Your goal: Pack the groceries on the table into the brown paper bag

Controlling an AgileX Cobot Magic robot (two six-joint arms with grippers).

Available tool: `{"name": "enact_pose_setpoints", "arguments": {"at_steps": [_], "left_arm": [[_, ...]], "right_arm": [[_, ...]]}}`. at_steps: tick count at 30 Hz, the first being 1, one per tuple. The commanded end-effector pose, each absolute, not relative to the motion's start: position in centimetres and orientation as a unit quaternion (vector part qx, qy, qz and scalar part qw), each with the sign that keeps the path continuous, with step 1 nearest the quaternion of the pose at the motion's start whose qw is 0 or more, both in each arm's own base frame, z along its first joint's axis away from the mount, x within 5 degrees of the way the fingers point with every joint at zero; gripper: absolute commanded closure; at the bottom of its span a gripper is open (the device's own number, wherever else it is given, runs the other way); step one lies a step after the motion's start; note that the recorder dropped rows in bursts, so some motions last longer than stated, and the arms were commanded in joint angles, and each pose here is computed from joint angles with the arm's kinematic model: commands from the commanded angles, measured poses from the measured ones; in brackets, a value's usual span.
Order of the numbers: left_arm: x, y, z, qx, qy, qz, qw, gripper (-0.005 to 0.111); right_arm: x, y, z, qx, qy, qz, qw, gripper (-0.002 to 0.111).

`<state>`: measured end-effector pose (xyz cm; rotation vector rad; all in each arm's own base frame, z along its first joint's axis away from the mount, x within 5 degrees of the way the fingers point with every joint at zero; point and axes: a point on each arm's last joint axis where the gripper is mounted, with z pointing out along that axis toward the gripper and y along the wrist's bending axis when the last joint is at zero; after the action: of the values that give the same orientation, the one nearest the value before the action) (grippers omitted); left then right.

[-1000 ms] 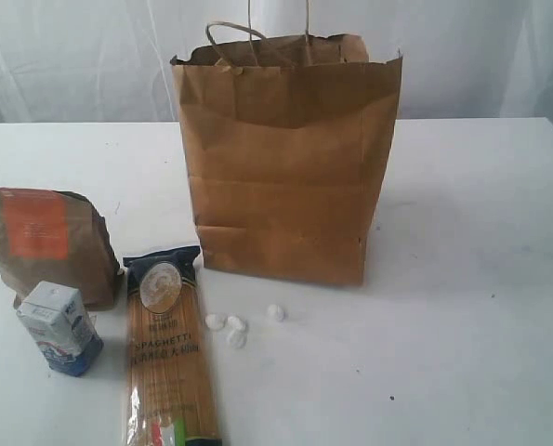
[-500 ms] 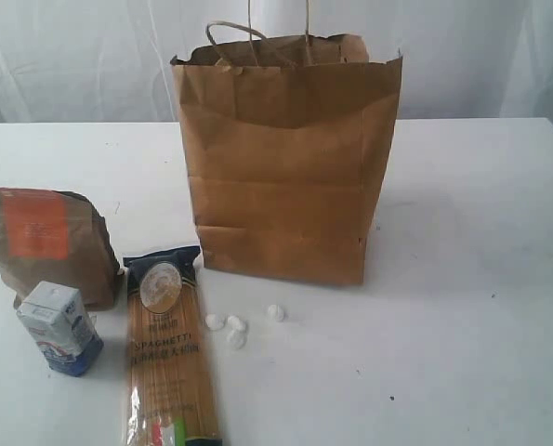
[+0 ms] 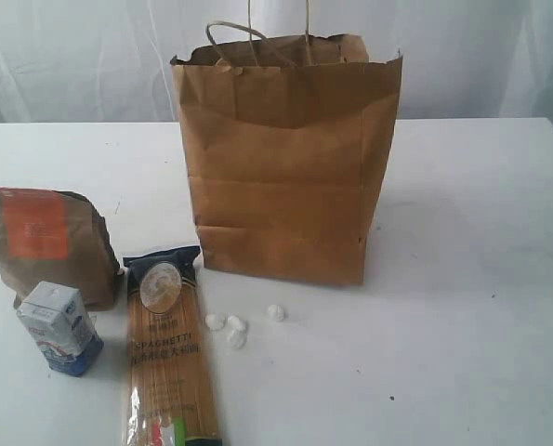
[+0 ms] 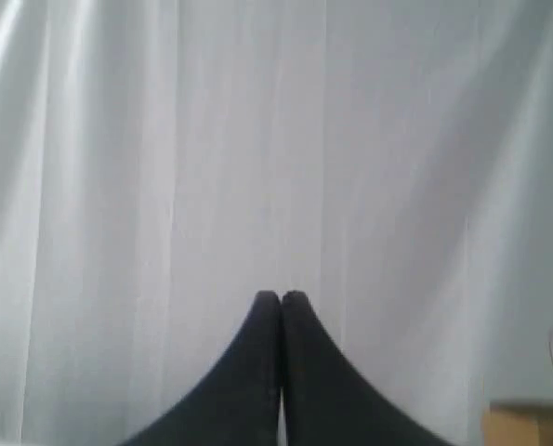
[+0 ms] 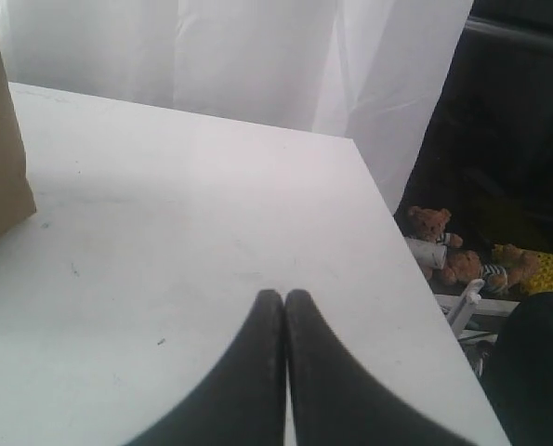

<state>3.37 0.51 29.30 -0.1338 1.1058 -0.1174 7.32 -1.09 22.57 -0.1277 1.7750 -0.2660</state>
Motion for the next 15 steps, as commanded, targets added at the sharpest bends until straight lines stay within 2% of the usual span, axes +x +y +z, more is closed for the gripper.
{"name": "enact_pose_setpoints", "arguments": {"at_steps": [1,5,7,11,13,15], "left_arm": [[2.0,1.2,33.8,-0.085,0.411,-0.029,0.907,0.107],[3.2,1.5,38.4,-0.09,0.382,-0.006,0.92,0.107],[5.4,1.4,39.9,-0.066,0.416,0.034,0.907,0.107],[11.7,0.6,40.4,0.064,0.558,0.154,0.813,0.107],[14.4,-0.1,39.2,0.133,0.646,0.15,0.736,0.107],[17.3,-0.9,37.5,0.186,0.735,0.106,0.643,0.107]], "right_arm": [[7.4,-1.0,22.5,-0.052,0.772,-0.11,0.624,0.108],[7.4,-1.0,22.5,-0.052,0.772,-0.11,0.624,0.108],[7.4,-1.0,22.5,-0.052,0.772,-0.11,0.624,0.108],[7.4,-1.0,22.5,-0.052,0.772,-0.11,0.624,0.108],[7.4,-1.0,22.5,-0.052,0.772,-0.11,0.624,0.108],[7.4,-1.0,22.5,-0.052,0.772,-0.11,0.624,0.108]]}}
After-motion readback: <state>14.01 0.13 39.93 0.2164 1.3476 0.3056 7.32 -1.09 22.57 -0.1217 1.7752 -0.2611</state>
